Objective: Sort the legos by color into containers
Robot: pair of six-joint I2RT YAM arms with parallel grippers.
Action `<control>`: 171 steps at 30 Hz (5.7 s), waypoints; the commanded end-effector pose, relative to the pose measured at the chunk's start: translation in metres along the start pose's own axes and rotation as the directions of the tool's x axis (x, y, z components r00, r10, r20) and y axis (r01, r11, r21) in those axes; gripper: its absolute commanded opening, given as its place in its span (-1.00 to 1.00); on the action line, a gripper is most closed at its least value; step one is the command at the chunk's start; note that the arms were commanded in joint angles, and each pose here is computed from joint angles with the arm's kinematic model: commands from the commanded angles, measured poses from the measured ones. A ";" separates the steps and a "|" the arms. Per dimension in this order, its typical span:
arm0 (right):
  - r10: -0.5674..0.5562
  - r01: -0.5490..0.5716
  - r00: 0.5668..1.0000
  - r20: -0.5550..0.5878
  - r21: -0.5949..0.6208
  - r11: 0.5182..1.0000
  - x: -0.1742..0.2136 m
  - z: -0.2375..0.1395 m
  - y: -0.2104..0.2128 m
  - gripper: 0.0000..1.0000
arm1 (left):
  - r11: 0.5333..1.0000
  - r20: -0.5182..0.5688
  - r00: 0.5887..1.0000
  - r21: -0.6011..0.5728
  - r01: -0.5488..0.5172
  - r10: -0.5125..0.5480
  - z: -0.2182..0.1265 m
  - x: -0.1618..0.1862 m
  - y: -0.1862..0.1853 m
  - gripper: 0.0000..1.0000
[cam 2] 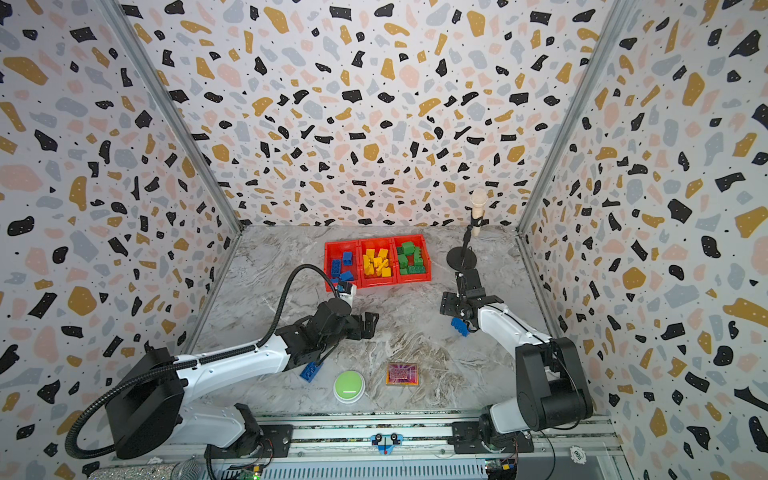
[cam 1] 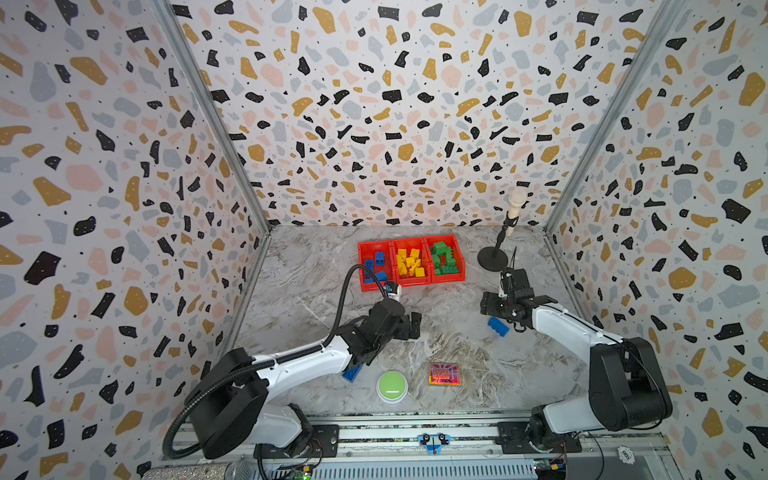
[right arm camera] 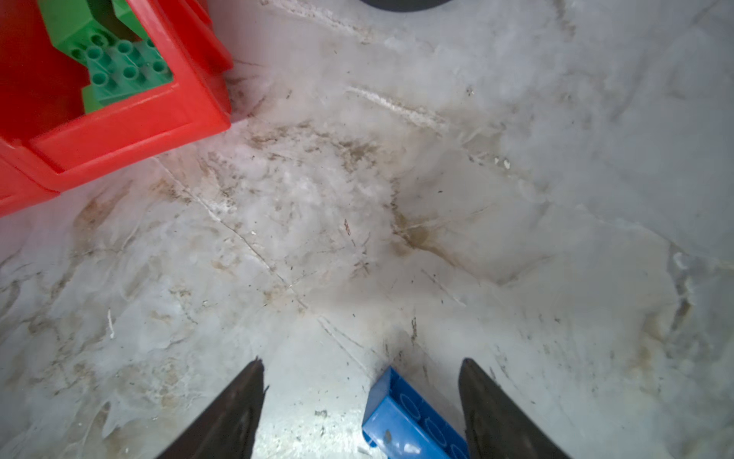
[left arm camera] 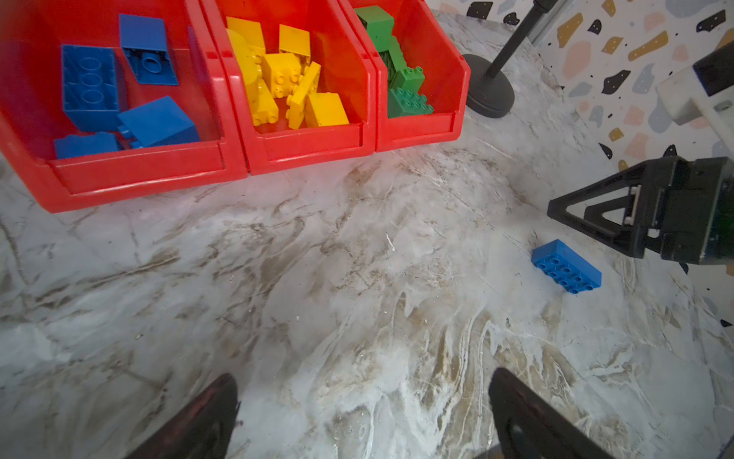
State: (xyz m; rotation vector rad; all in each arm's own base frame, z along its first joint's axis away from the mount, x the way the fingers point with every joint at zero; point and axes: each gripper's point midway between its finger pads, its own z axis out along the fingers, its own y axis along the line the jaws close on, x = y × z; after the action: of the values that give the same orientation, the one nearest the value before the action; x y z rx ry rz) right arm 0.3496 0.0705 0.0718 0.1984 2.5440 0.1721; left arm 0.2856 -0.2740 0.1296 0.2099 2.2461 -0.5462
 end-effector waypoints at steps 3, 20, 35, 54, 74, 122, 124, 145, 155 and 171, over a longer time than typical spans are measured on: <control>0.021 -0.021 0.999 -0.038 0.006 1.000 0.014 0.011 -0.007 0.55 | 1.000 0.059 0.998 0.002 -0.011 0.011 -0.008 -0.018 -0.005 1.00; -0.053 0.050 0.974 -0.220 -0.019 0.999 0.085 0.007 0.021 0.13 | 0.999 0.077 0.997 -0.035 -0.027 0.030 -0.010 -0.017 0.005 1.00; -0.142 0.128 0.970 -0.199 -0.083 0.988 0.074 -0.005 0.067 -0.34 | 0.995 0.135 0.991 -0.097 -0.008 0.021 -0.040 -0.019 0.028 1.00; -0.223 0.202 0.948 -0.225 -0.111 0.973 0.088 -0.028 0.075 0.34 | 0.989 0.177 0.984 -0.148 0.016 0.010 -0.058 -0.021 0.045 1.00; -0.280 0.245 0.924 -0.261 -0.160 0.956 0.109 -0.011 0.099 -0.51 | 0.982 0.173 0.985 -0.186 0.033 0.000 -0.063 -0.013 0.057 1.00; -0.345 0.472 0.881 0.323 -0.630 0.617 -0.089 -0.070 0.351 0.80 | 0.943 -0.101 0.982 -0.310 0.123 -0.161 -0.057 0.094 0.136 0.92; -0.341 0.465 0.885 0.317 -0.626 0.626 -0.080 -0.079 0.337 0.82 | 0.945 -0.115 0.979 -0.302 0.128 -0.169 -0.054 0.101 0.136 0.87; -0.296 0.461 0.885 0.360 -0.583 0.669 -0.047 -0.137 0.268 1.00 | 0.938 -0.195 0.962 -0.325 0.122 -0.193 -0.059 0.154 0.139 0.25; -0.277 0.448 0.889 0.365 -0.566 0.692 -0.044 -0.142 0.243 1.00 | 0.931 -0.240 0.958 -0.361 0.060 -0.154 -0.066 0.151 0.135 0.31; -0.224 0.400 0.909 0.350 -0.588 0.703 -0.038 -0.143 0.209 1.00 | 0.904 -0.349 0.927 -0.426 -0.027 -0.136 -0.068 0.158 0.132 0.11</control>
State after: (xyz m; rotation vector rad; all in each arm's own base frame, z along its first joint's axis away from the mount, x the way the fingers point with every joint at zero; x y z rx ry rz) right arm 0.3261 0.2613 0.2262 -0.4824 2.1198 0.7868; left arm 0.1834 -0.1321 0.0147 -0.0054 2.6360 -0.0863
